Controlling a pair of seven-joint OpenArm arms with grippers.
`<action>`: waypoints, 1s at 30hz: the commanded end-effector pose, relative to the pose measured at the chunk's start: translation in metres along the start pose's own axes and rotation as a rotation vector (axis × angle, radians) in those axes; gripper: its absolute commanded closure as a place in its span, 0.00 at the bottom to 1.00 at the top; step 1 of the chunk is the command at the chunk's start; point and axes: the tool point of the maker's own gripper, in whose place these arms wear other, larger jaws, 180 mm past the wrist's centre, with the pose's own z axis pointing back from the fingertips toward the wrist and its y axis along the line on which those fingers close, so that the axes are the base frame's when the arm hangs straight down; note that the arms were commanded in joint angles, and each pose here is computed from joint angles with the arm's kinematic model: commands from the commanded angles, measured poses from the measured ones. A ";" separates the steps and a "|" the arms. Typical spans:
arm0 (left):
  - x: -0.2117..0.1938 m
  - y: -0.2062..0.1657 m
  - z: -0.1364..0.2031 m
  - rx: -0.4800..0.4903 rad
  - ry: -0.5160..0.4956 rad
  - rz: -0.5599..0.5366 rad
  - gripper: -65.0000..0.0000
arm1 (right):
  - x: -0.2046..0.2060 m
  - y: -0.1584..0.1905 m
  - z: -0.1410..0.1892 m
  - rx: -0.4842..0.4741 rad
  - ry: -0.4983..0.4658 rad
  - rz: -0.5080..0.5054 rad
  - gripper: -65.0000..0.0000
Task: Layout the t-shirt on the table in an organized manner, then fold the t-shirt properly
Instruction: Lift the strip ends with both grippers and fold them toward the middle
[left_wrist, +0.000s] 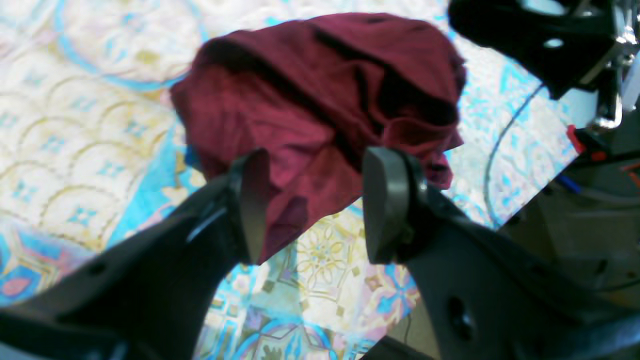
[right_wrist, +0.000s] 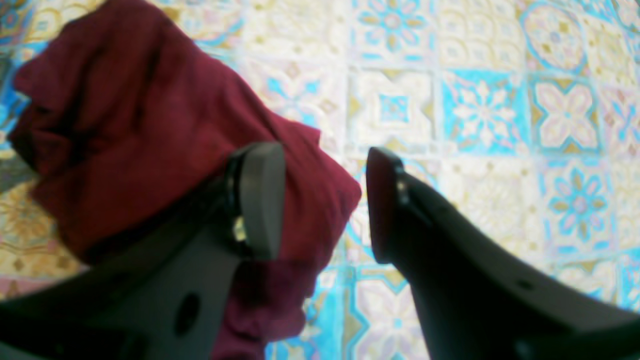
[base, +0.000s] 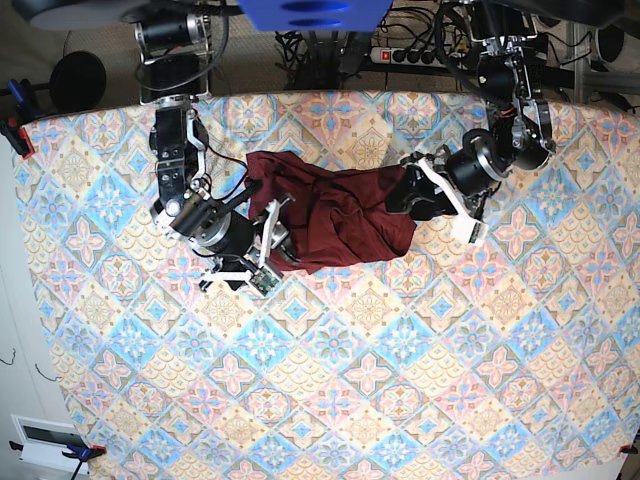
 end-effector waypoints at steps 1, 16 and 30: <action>0.013 -0.012 -0.002 -0.040 -0.050 -0.001 0.53 | 0.013 -0.002 0.000 0.001 -0.047 -0.002 0.60; 0.003 -0.080 -0.034 -0.218 0.009 -0.045 0.31 | 0.006 -0.005 -0.002 0.002 -0.031 -0.018 0.60; -0.001 -0.084 -0.094 -0.214 0.088 -0.068 0.35 | 0.001 -0.019 0.002 -0.033 -0.030 -0.051 0.68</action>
